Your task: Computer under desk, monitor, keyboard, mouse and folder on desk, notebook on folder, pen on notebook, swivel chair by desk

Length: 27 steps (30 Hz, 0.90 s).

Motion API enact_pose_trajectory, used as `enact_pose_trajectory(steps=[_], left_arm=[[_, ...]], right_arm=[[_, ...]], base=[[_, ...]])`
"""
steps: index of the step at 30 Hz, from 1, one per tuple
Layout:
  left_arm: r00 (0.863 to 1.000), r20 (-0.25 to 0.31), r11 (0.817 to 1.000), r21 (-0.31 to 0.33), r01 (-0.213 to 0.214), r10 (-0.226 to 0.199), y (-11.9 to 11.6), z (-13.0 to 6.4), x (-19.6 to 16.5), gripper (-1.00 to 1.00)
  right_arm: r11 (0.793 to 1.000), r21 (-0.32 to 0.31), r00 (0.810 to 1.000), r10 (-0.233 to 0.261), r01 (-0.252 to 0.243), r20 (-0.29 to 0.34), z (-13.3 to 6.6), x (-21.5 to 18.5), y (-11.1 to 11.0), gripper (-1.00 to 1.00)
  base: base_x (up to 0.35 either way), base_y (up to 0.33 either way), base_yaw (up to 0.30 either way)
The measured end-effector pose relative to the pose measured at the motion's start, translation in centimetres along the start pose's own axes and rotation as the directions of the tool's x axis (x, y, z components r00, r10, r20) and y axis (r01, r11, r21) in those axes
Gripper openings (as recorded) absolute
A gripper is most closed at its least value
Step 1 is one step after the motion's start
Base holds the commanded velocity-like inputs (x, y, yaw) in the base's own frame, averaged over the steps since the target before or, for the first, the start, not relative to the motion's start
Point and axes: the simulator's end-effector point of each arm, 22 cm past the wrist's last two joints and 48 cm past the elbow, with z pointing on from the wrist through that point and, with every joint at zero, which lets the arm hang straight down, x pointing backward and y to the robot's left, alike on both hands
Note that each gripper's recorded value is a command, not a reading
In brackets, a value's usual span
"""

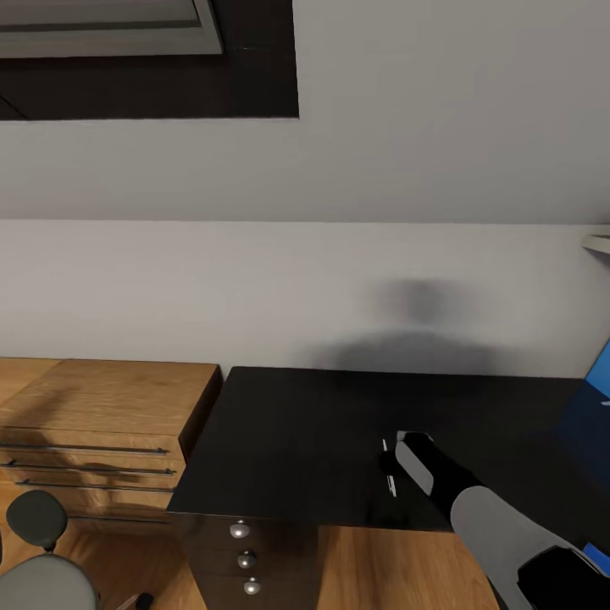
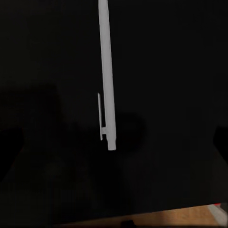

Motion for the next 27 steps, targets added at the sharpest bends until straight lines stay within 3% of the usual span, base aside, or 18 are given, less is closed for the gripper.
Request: enact_pose_trajectory(steps=[27], left_arm=[[1.0,0.0,1.0,0.0,0.0,0.0,0.0,0.0,0.0,1.0]], right_arm=[[0.998,-0.007,0.992,-0.067,0.066,-0.111,-2.3,-2.0,0.5,1.0]], base=[[0.0,0.0,0.0]])
